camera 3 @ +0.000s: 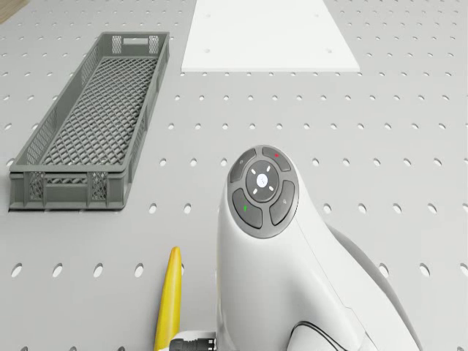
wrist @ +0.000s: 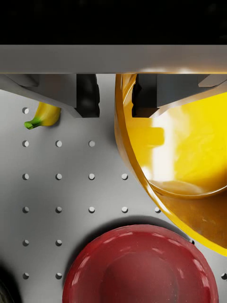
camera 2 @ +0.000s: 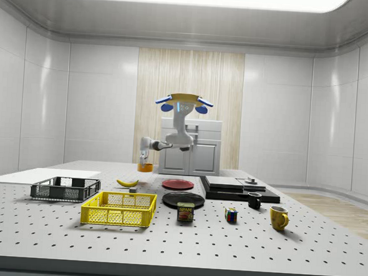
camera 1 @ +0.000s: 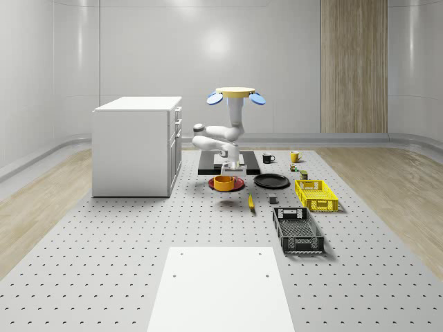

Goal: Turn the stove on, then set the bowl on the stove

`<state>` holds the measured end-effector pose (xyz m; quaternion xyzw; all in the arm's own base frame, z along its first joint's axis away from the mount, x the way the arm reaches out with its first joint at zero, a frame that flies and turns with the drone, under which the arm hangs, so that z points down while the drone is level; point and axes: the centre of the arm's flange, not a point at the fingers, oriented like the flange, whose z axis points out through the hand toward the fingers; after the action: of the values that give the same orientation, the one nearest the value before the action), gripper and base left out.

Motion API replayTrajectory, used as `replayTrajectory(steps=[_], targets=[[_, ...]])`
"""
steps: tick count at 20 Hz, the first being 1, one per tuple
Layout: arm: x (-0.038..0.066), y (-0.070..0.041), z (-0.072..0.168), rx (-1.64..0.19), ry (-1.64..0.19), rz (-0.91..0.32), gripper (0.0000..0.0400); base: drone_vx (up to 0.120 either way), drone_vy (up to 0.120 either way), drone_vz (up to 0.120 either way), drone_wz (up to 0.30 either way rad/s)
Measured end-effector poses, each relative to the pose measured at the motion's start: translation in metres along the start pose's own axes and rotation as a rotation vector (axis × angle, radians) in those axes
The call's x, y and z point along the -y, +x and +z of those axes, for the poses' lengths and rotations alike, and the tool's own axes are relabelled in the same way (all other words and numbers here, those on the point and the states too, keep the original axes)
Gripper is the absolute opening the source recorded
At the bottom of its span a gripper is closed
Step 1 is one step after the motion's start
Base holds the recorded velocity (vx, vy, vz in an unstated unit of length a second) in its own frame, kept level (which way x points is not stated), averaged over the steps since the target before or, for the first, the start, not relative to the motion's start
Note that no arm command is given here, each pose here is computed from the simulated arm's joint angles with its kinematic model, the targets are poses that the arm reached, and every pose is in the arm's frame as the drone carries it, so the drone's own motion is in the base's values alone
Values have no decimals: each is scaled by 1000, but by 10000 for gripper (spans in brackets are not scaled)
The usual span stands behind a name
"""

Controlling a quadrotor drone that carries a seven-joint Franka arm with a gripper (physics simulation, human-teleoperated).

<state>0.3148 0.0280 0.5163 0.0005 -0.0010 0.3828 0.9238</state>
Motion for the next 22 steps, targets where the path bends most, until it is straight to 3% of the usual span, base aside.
replayTrajectory(steps=[8, 10, 22], targets=[[0, 0, -1, 0, 0, 0, 100, -120, 120, 120, 0], [0, 0, -1, 0, 0, 0, 100, -20, 20, 0, 0], [0, 0, -2, 0, 0, 0, 100, -120, 0, 0, 0]])
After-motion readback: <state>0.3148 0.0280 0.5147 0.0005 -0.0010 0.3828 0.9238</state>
